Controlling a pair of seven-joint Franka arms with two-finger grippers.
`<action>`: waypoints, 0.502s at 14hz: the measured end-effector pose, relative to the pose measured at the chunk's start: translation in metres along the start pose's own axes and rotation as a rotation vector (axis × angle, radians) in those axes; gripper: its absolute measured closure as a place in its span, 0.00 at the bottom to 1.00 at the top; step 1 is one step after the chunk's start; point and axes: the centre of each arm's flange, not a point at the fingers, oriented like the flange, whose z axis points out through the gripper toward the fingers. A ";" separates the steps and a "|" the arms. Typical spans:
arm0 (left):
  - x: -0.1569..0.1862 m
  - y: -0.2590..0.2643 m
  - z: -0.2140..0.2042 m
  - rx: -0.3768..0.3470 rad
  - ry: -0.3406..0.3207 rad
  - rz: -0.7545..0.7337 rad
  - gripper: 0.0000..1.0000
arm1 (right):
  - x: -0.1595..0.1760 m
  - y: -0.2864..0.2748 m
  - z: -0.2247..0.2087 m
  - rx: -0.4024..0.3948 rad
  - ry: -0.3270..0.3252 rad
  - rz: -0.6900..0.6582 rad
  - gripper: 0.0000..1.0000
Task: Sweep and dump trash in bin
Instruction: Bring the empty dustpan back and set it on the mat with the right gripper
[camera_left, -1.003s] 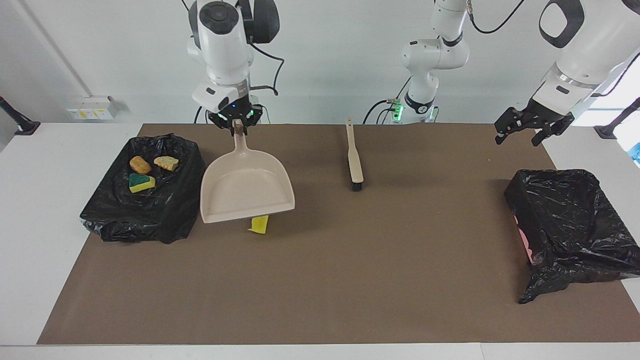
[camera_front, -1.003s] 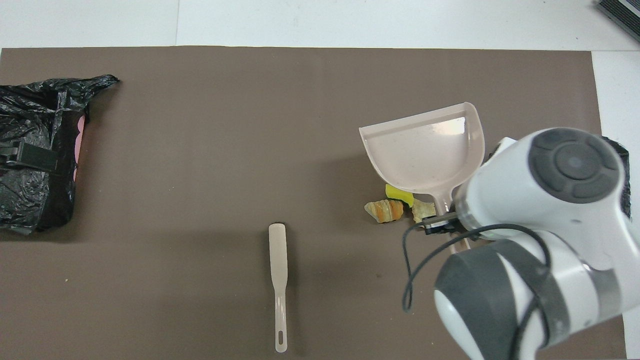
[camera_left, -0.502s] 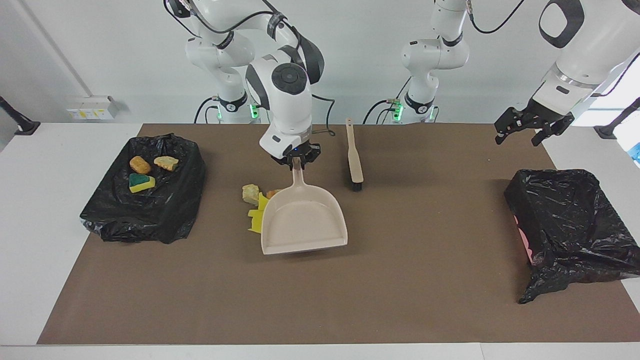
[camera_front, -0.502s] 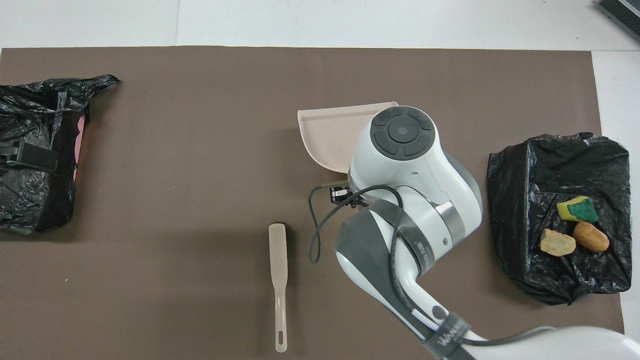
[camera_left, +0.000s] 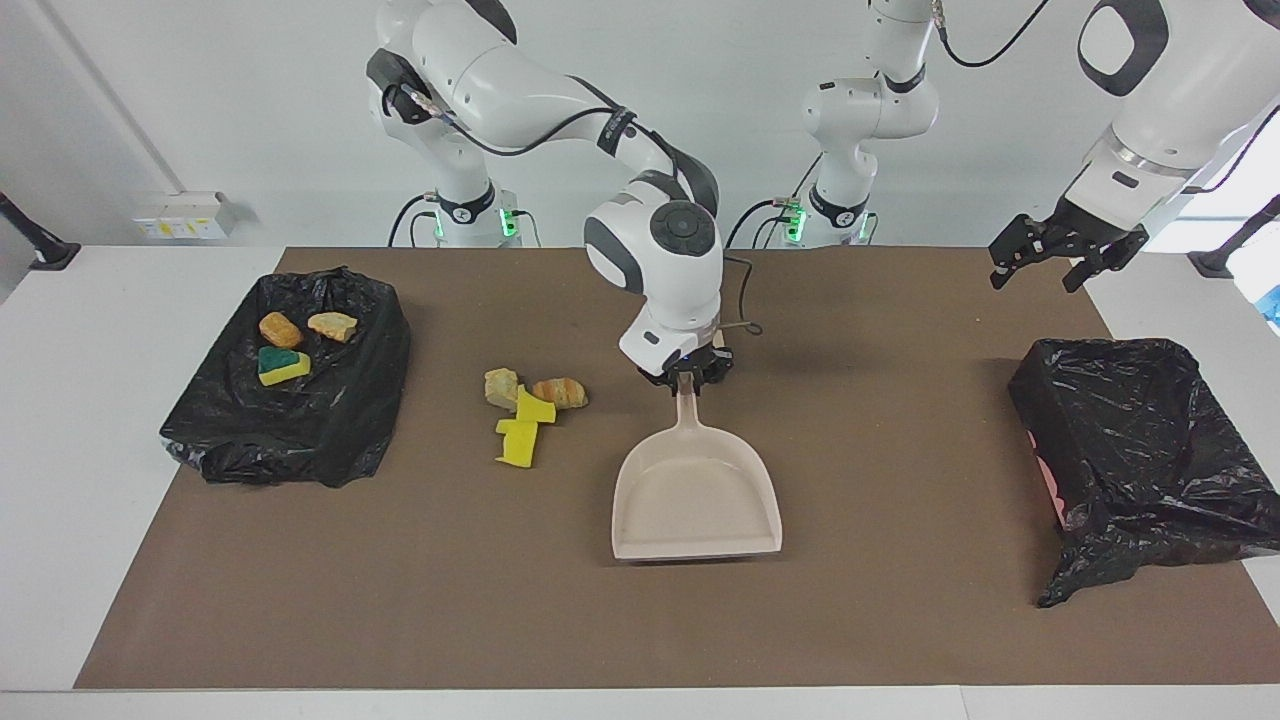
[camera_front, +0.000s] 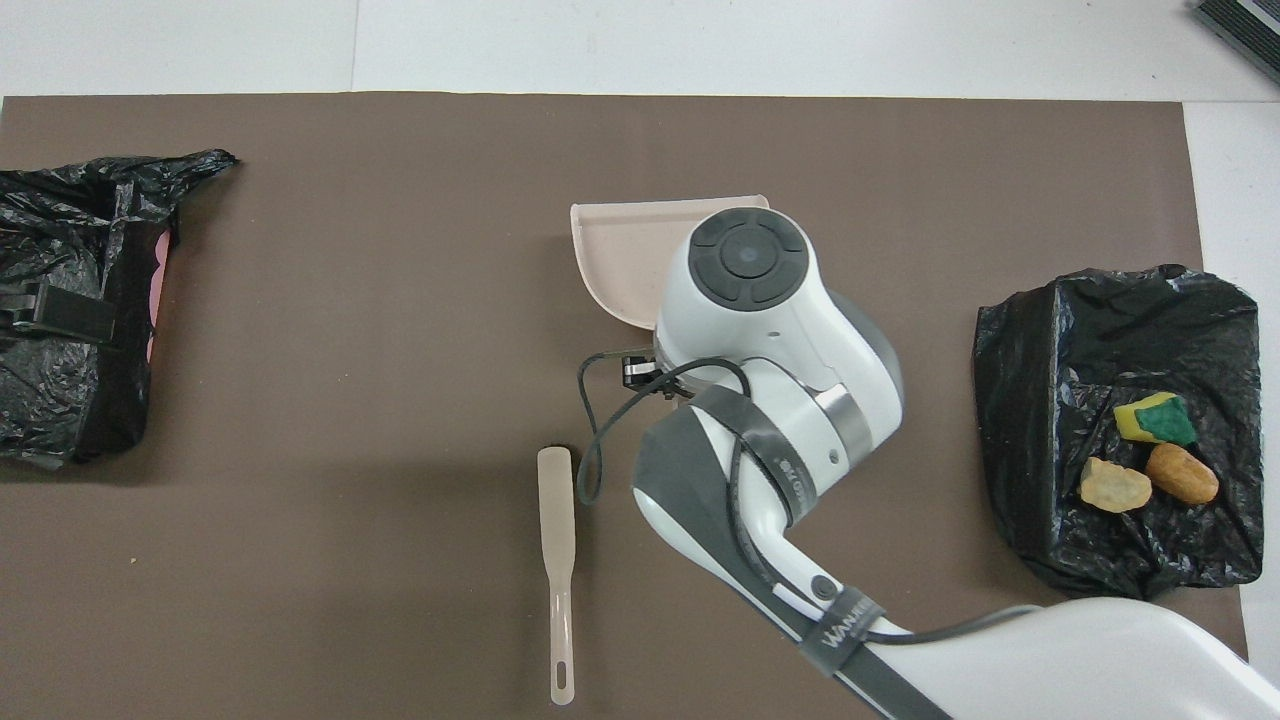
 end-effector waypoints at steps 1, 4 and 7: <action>0.000 0.000 0.000 0.000 0.000 0.000 0.00 | 0.005 -0.002 0.003 0.016 0.007 0.004 0.68; 0.000 0.000 0.000 0.000 0.000 0.000 0.00 | 0.012 -0.002 0.020 0.010 -0.001 0.014 0.68; 0.000 0.000 0.000 0.000 0.000 0.000 0.00 | 0.011 -0.008 0.031 -0.006 -0.001 0.014 0.68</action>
